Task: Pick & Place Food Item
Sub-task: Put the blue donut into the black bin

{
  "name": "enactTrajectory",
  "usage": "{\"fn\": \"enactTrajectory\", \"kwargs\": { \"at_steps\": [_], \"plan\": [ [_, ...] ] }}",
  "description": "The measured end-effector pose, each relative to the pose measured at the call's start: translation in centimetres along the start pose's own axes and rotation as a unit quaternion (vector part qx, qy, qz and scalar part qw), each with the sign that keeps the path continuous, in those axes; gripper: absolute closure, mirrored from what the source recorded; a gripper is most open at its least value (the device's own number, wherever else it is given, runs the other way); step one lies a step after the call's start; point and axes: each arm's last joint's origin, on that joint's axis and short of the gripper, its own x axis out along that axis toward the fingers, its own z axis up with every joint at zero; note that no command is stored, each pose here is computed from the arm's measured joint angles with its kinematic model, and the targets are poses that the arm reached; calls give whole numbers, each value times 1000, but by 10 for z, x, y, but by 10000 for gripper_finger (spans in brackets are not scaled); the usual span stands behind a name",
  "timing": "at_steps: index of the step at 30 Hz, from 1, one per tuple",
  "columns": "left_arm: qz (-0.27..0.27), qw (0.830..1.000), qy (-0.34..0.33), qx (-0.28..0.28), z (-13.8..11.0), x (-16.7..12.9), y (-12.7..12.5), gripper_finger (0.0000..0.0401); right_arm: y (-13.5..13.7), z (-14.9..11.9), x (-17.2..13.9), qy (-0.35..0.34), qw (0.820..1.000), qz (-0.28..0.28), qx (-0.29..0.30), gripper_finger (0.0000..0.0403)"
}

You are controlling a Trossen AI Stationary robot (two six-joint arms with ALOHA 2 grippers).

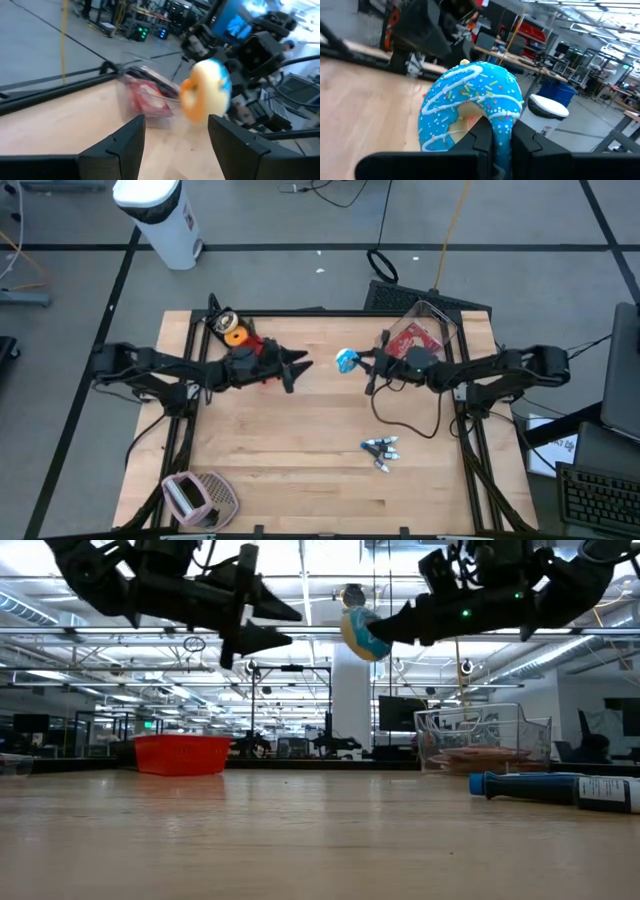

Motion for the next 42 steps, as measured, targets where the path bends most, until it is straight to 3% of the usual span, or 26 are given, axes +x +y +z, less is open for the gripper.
{"fn": "enactTrajectory", "kwargs": {
  "at_steps": [4, 12, 34, 37, 42],
  "plan": [
    [-9, 1000, 6, 3, -2, 17, -9, 183, 10, -5, 8, 10, 999, 12, -38, 381],
    [-17, 1000, 18, 12, -9, 45, -21, 183, 20, -5, 15, 18, 996, -30, -88, 381],
    [-12, 999, 20, 33, -12, 51, -23, 185, 25, 1, 14, -12, 997, -9, -74, 380],
    [-5, 999, 18, 31, -12, 51, -23, 210, 25, 1, 14, -17, 997, -1, -69, 380],
    [-5, 999, 17, 32, -12, 51, -23, 297, 25, 1, 14, -16, 998, -1, -56, 375]
  ]
}}
